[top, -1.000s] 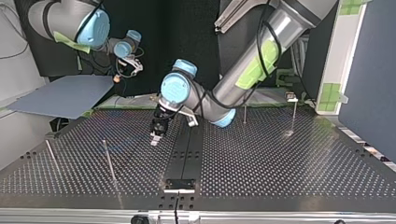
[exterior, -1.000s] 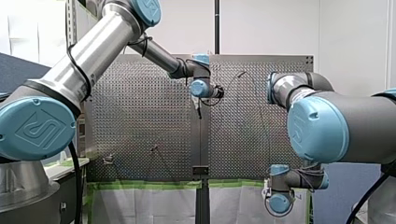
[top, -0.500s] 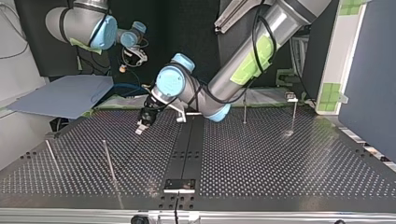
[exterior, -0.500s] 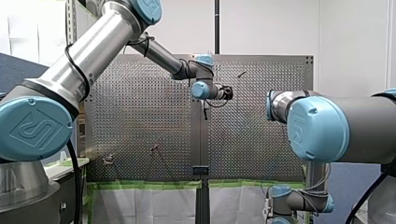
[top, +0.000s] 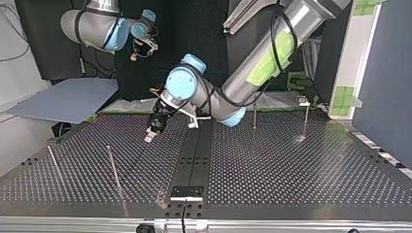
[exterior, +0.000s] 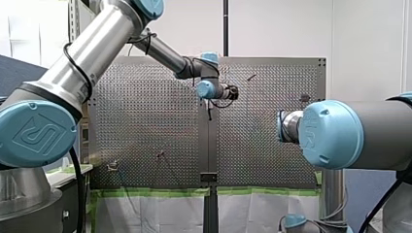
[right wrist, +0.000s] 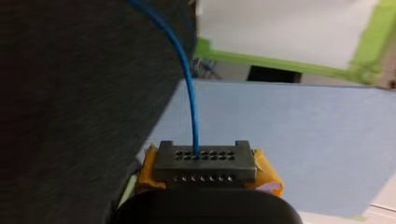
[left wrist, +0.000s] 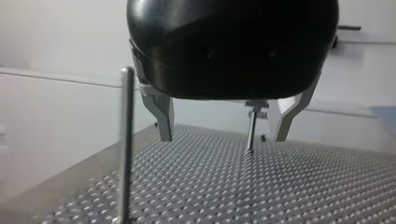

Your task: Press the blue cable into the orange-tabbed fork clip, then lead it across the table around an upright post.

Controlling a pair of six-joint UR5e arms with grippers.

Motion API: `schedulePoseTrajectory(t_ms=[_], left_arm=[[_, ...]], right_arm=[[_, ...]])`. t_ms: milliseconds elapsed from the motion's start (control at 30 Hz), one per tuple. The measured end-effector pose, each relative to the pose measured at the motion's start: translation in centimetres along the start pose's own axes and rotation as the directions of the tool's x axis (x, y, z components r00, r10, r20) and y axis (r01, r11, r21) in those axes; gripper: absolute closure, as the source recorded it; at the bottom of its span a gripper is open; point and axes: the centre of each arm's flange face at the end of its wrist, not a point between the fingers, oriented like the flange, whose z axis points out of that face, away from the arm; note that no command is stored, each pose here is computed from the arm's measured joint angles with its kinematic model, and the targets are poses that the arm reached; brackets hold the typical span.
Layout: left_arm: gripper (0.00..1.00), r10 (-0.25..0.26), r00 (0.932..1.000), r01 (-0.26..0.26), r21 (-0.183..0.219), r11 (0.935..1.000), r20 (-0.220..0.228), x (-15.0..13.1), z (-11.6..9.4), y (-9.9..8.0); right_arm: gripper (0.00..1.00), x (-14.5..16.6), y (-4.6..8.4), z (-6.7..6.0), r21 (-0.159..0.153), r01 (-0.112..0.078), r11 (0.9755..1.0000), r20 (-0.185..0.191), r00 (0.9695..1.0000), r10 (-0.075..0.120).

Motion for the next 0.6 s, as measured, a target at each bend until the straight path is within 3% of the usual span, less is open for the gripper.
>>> schedulePoseTrajectory(t_ms=[233, 433, 533, 600], left_arm=[[0.0, 0.009, 0.9999, -0.008, -0.068, 0.9977, 0.012, -0.3, -0.4, 0.8], [0.0, 0.011, 0.9996, -0.008, -0.126, 0.992, 0.025, -0.2, -0.5, 1.4], [0.0, 0.011, 0.9995, -0.007, -0.15, 0.9886, 0.03, -0.2, -0.6, 1.7], [0.0, 0.012, 0.9995, -0.007, -0.157, 0.9875, 0.03, -0.2, -0.6, 1.8]], right_arm=[[1.0, -4.0, 1.2, -2.1, -0.01, 0.023, 0.9997, 0.062, 0.9978, -0.022], [1.0, -7.3, 2.9, -4.7, -0.022, 0.034, 0.9992, 0.112, 0.9932, -0.031], [1.0, -8.8, 3.8, -6.5, -0.023, 0.031, 0.9992, 0.135, 0.9904, -0.028], [1.0, -8.8, 4.1, -7.2, -0.019, 0.024, 0.9995, 0.136, 0.9905, -0.021]])
